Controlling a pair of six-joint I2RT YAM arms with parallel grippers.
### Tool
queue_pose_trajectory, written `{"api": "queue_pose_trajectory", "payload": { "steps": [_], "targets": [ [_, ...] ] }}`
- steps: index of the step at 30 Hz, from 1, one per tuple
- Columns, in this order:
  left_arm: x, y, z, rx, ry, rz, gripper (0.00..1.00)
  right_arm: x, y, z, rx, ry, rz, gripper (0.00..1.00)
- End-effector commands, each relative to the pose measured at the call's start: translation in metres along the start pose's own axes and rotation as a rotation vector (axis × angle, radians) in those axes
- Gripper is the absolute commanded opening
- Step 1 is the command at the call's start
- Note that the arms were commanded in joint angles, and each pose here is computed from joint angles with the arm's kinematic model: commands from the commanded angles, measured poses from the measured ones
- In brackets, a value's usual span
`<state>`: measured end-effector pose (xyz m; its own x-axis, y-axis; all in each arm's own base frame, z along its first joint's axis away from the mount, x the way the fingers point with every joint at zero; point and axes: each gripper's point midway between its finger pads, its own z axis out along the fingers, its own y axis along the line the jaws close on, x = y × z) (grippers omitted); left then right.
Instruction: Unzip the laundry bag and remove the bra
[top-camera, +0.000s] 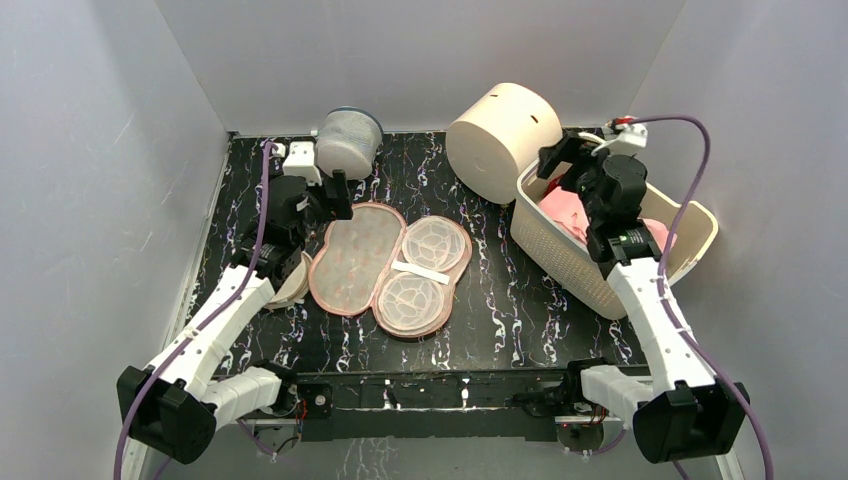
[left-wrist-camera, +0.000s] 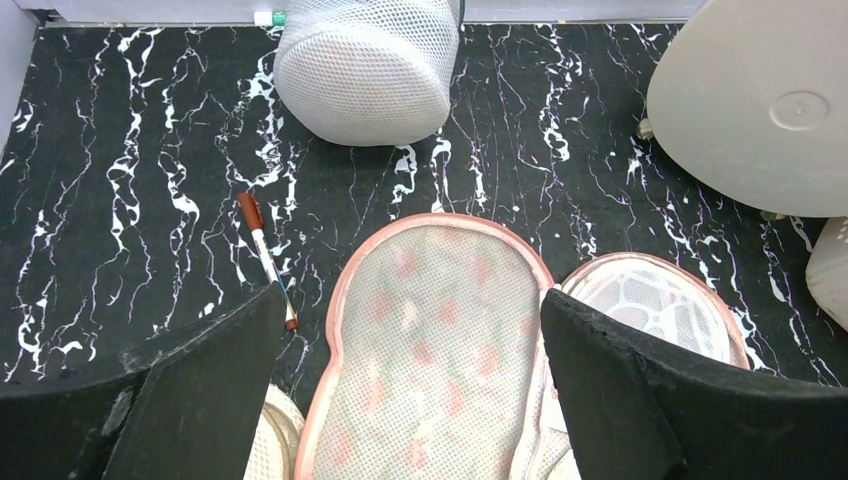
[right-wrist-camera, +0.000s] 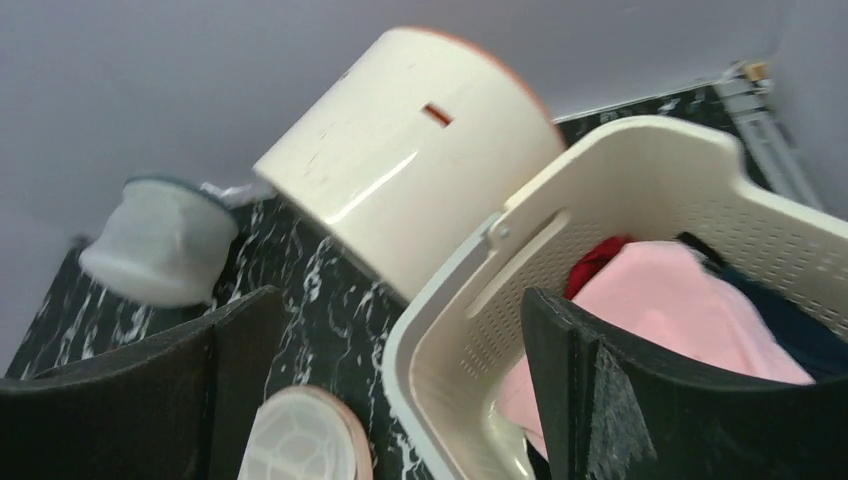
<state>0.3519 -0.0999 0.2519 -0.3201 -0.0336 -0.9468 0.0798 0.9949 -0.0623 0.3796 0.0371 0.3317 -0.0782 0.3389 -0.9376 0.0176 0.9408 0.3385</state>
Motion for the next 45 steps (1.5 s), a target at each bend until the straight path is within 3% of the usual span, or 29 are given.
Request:
{"api": "queue_pose_trajectory", "payload": {
  "steps": [1, 8, 15, 24, 31, 41, 45],
  "targets": [
    [-0.004, -0.008, 0.005, 0.029, -0.002, -0.017, 0.98, 0.006, 0.060, -0.006, -0.351, 0.083, -0.088, 0.92],
    [0.007, -0.014, 0.013, 0.047, 0.038, -0.015, 0.98, 0.032, 0.111, -0.025, -0.635, 0.176, -0.104, 0.98],
    [0.025, -0.022, 0.025, 0.078, 0.099, -0.009, 0.98, 0.119, 0.137, -0.034, -0.647, 0.418, -0.201, 0.98],
    [0.048, -0.028, 0.038, 0.102, 0.148, -0.009, 0.98, 0.185, 0.124, -0.055, -0.583, 0.519, -0.287, 0.98],
    [0.069, -0.026, 0.041, 0.057, 0.202, 0.031, 0.98, 0.197, 0.107, -0.065, -0.548, 0.459, -0.249, 0.98],
    [0.134, -0.018, 0.019, 0.074, 0.522, 0.099, 0.98, 0.184, 0.098, -0.077, -0.566, 0.295, -0.236, 0.98],
    [0.153, -0.012, 0.012, 0.089, 0.588, 0.110, 0.98, 0.175, 0.101, -0.084, -0.599, 0.236, -0.224, 0.98]
  ]
}}
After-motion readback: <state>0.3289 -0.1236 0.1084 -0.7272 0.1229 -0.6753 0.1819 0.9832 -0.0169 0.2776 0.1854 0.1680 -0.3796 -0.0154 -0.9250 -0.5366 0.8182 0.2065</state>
